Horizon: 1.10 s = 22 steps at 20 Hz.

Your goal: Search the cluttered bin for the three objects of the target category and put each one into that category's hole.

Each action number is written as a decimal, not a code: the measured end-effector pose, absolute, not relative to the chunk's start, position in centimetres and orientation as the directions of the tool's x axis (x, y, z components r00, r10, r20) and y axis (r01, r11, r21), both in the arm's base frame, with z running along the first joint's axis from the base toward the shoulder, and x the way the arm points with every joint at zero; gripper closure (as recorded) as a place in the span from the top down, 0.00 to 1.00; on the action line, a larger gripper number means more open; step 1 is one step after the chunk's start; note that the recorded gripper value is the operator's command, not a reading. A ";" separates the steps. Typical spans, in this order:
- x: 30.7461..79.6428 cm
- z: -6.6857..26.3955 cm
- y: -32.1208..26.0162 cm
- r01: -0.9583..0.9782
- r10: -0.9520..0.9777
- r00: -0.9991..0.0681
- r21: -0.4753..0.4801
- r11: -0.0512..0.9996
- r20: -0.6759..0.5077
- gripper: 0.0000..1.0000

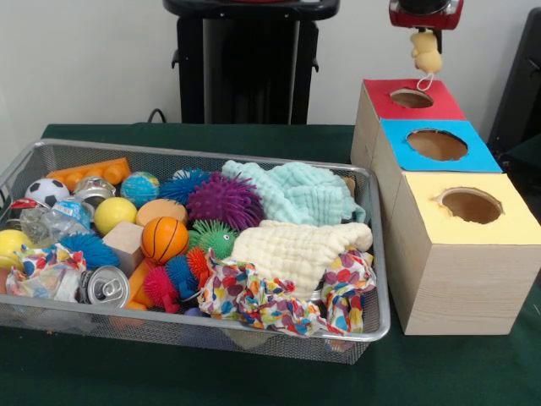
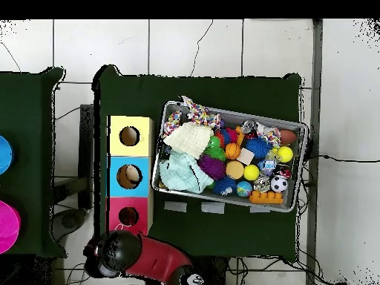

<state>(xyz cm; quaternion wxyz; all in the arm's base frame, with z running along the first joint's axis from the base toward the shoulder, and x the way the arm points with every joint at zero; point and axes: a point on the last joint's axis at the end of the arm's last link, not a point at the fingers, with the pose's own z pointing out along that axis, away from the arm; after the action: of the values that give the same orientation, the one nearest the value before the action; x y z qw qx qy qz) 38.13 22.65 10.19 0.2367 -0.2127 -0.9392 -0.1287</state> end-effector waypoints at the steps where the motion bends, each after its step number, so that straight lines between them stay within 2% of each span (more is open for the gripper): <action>1: 38.1 10.2 22.6 0.454 0.333 -0.802 0.143 0.880 0.497 0.00; 22: 41.6 9.0 21.4 0.336 0.240 -0.883 0.187 0.923 0.403 0.00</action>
<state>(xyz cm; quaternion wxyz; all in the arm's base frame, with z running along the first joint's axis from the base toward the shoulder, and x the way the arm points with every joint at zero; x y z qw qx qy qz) 41.60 21.44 9.02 0.1899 -0.1498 -0.9620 -0.1267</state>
